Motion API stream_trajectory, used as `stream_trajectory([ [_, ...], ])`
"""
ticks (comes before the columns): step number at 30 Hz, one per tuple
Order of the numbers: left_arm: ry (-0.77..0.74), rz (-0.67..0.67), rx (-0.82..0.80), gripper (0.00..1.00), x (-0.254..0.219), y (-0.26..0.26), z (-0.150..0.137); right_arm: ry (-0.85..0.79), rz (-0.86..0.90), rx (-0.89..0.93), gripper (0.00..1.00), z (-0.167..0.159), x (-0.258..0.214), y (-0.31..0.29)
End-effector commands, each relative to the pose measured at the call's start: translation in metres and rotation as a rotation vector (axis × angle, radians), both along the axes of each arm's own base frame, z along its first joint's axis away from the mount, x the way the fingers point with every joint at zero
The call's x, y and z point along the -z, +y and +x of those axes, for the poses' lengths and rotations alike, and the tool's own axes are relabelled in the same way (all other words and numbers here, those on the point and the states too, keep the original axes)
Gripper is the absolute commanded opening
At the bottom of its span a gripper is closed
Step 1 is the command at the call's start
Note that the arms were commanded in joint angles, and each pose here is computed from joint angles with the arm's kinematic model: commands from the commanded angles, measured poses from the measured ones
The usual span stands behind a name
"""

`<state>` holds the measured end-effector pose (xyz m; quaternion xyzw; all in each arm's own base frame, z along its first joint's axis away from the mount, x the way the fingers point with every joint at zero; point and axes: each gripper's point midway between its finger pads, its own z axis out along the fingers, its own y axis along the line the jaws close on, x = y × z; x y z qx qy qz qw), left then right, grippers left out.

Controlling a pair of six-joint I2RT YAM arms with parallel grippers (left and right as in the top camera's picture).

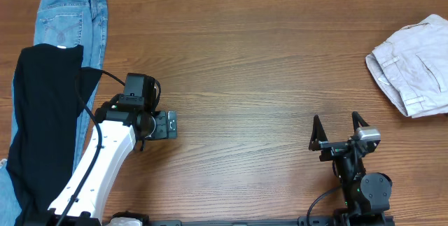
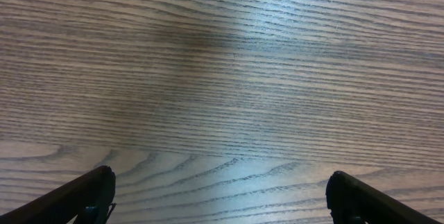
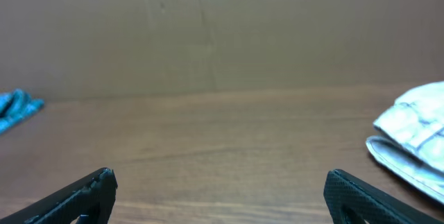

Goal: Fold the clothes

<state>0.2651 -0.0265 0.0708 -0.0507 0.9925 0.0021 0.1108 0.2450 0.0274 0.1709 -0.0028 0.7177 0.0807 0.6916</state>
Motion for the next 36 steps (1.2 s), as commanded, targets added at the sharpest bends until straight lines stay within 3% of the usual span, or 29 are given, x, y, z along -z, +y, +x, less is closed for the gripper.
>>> stream_trajectory([
  [1,0.002,0.021,0.019,1.00,0.001,0.002,0.000,-0.013,-0.062,0.019,1.00,0.000,0.001,-0.004],
  [32,0.001,0.024,0.018,1.00,0.001,0.003,0.000,-0.013,-0.064,0.022,1.00,0.000,0.001,-0.005],
  [36,-0.064,0.053,0.008,1.00,-0.012,0.008,0.006,-0.013,-0.064,0.022,1.00,0.000,0.001,-0.005],
])
